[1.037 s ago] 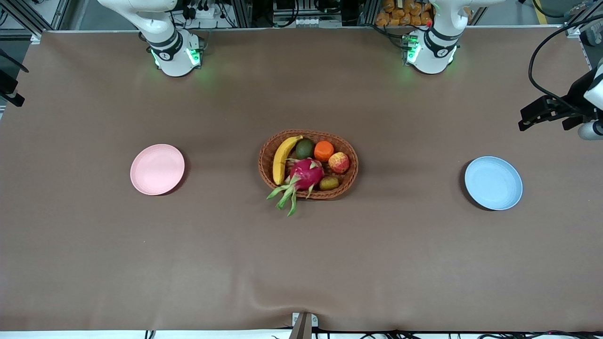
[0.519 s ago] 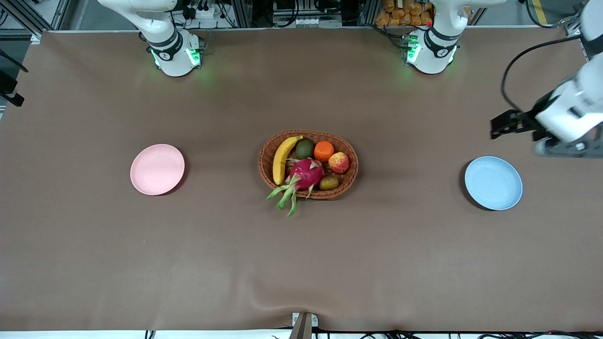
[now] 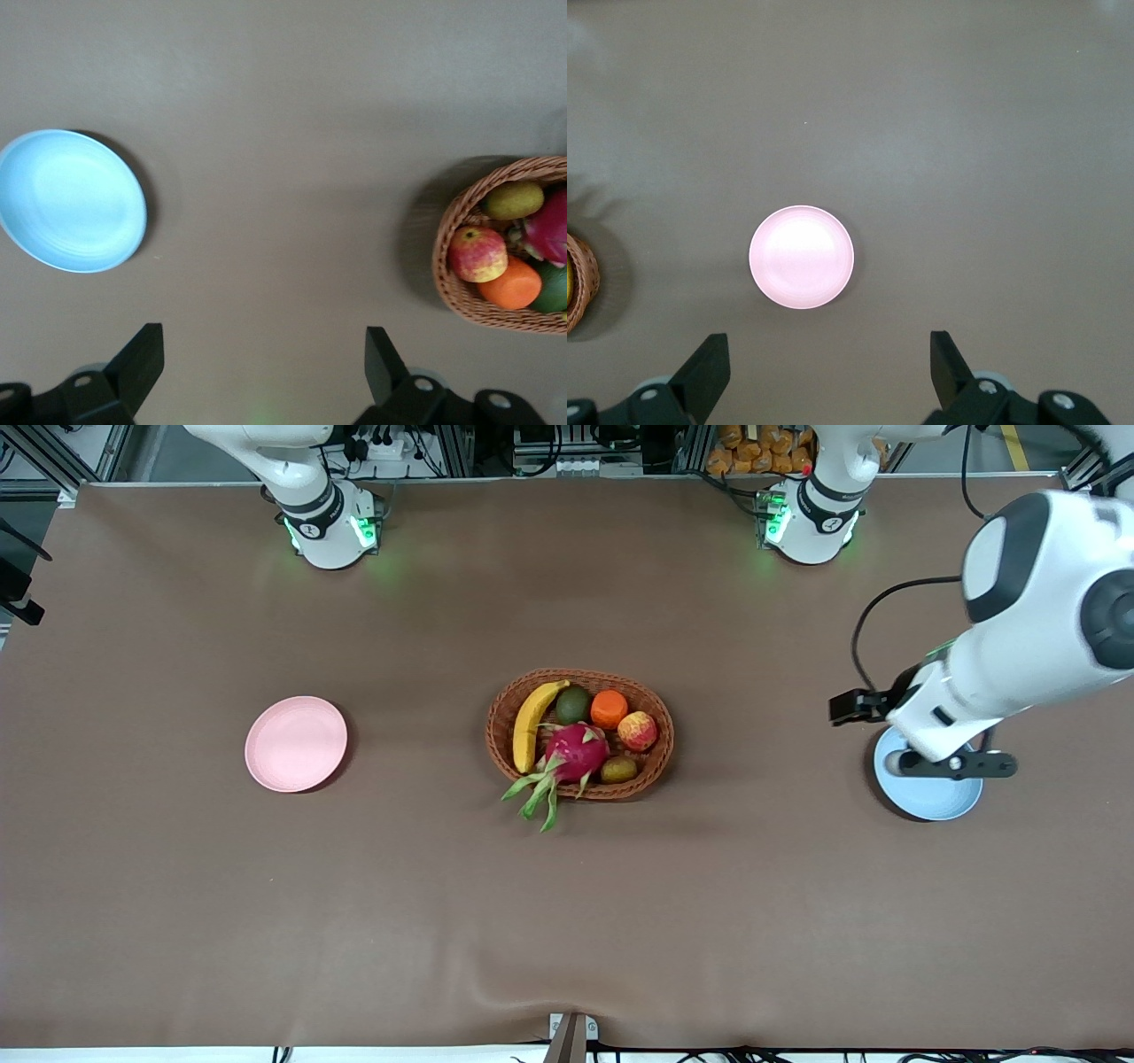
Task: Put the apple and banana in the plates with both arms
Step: 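Move the left gripper over the basket toward the red apple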
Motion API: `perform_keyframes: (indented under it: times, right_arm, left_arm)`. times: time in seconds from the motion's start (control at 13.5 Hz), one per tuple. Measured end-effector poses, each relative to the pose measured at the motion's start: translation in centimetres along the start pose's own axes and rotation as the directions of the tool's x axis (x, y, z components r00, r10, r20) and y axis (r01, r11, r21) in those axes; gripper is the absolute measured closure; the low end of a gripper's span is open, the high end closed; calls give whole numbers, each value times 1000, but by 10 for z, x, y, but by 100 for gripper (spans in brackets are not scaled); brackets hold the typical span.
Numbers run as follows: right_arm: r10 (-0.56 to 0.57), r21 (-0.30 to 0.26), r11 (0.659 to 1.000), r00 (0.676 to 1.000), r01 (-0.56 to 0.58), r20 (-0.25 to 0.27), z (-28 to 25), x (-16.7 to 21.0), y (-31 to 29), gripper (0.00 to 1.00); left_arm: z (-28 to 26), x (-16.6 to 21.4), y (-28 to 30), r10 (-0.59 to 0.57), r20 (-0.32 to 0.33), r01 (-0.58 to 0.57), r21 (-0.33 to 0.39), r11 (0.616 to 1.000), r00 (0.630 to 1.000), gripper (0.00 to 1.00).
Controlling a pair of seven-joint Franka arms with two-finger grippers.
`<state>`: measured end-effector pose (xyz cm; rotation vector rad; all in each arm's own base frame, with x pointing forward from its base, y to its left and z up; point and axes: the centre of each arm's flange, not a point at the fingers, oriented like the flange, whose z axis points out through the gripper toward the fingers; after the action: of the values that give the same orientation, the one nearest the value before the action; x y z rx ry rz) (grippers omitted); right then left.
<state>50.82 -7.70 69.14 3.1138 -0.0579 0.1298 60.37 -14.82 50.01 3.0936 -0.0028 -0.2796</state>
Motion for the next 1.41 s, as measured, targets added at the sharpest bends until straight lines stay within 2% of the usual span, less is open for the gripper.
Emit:
perform_keyframes:
  times: [0.22, 0.37, 0.81, 1.41]
  right_arm:
    - [3, 0, 1000, 1000, -3, 0, 0, 0, 2, 0]
    - [4, 0, 1000, 1000, -4, -1, 0, 0, 2, 0]
    - [5, 0, 1000, 1000, -5, 1, 1, 0, 3, 0]
    - [4, 0, 1000, 1000, -4, 8, 4, 2, 2, 0]
  left_arm:
    - [21, 4, 40, -81, 24, 83, -69, 994, 996, 0]
    - [44, 11, 65, -118, 40, 122, -88, 989, 992, 0]
    - [106, 14, 142, -211, 39, 214, -70, 974, 977, 0]
    - [198, 1, 225, -346, 47, 347, -30, 937, 937, 0]
